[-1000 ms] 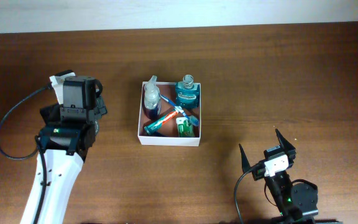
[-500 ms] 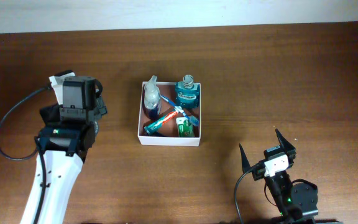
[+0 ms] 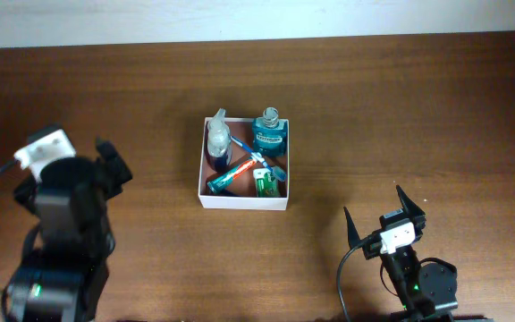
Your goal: Pack container
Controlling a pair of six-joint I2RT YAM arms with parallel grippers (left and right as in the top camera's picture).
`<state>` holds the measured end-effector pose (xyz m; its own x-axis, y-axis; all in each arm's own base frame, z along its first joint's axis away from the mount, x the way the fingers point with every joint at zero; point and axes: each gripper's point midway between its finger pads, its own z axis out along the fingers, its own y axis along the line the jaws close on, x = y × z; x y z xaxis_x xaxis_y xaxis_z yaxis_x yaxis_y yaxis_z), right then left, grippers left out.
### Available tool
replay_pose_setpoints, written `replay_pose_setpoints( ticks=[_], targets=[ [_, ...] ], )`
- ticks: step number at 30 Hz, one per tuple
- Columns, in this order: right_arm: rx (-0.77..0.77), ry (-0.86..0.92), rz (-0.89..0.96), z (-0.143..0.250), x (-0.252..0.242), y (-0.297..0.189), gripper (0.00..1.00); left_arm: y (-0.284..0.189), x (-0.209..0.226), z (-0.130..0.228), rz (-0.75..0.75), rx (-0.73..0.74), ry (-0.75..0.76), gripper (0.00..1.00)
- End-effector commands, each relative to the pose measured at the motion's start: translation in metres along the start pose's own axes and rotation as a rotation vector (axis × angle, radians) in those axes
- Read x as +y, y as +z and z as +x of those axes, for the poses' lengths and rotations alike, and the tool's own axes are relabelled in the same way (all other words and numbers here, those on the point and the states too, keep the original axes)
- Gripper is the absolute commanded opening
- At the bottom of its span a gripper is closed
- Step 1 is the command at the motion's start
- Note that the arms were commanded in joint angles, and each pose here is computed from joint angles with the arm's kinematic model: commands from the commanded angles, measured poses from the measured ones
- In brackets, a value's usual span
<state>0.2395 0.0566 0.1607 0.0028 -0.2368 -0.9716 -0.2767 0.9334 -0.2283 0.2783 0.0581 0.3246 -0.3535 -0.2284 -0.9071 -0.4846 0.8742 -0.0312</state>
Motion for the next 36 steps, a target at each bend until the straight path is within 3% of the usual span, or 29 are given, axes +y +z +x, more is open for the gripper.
replay_pose_setpoints(
  ticks=[1, 7, 19, 36],
  targets=[
    [0.009, 0.001, 0.023, 0.003, -0.004, 0.000, 0.99, -0.028, 0.015, -0.018, 0.014, -0.090, -0.069, 0.99],
    [0.009, 0.001, 0.023, 0.003, -0.004, 0.000, 0.99, -0.067, 0.038, -0.020, 0.044, -0.159, -0.114, 0.99],
    [0.009, 0.001, 0.023, 0.003, -0.004, 0.000, 0.99, -0.116, 0.071, 0.041, 0.115, -0.099, -0.104, 0.99],
    [0.009, 0.001, 0.023, 0.003, -0.004, 0.000, 0.99, -0.072, 0.057, 0.131, 0.175, -0.003, -0.081, 0.99]
  ],
)
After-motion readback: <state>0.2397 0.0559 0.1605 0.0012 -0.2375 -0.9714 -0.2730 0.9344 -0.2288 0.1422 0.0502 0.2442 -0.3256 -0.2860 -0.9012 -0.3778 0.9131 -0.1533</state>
